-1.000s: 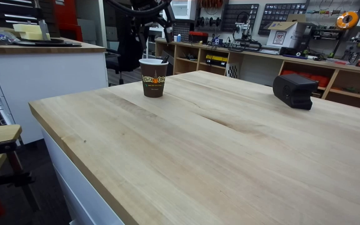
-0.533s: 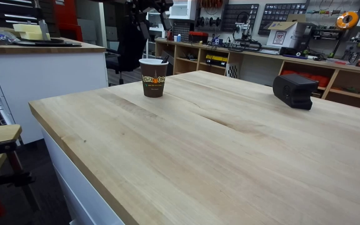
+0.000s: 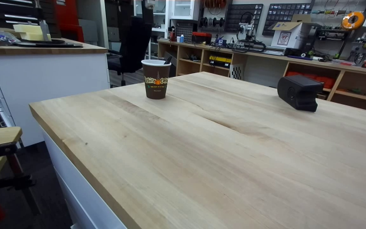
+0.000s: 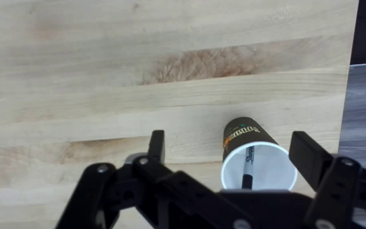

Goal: Pick the cup and move it to the left on the table

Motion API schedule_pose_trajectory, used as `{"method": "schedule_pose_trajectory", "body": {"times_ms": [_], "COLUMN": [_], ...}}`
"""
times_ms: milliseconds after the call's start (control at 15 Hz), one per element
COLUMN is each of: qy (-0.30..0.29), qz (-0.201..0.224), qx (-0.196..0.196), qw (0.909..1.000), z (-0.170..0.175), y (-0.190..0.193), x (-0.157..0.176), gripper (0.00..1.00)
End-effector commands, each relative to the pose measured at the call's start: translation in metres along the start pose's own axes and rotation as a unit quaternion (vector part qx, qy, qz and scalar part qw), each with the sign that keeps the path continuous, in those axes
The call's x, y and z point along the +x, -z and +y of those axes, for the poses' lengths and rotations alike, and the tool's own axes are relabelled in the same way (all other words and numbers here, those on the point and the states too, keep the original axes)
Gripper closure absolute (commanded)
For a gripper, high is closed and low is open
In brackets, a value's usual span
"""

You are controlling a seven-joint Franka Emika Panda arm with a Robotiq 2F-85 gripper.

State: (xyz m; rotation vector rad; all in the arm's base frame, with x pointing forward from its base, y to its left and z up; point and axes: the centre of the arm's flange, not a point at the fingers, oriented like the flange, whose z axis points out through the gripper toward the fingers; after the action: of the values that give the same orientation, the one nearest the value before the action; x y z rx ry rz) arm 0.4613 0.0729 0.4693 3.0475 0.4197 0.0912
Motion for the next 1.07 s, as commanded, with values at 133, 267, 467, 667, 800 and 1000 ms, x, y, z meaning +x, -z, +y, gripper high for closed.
{"method": "schedule_pose_trajectory", "body": {"times_ms": [133, 267, 467, 667, 800, 1000], "qy": [-0.035, -0.042, -0.044, -0.047, -0.047, -0.047], "qz": [-0.018, -0.017, -0.014, -0.014, -0.015, -0.015], "qx": [0.029, 0.029, 0.020, 0.020, 0.020, 0.021], "qw": [0.9988, 0.9986, 0.9987, 0.9986, 0.9986, 0.9986], "z": [0.049, 0.057, 0.059, 0.060, 0.060, 0.060], "y": [0.024, 0.026, 0.021, 0.021, 0.020, 0.020], "x": [-0.042, -0.048, -0.035, -0.040, -0.041, -0.042], "gripper": [0.00, 0.00, 0.00, 0.00, 0.00, 0.00]}}
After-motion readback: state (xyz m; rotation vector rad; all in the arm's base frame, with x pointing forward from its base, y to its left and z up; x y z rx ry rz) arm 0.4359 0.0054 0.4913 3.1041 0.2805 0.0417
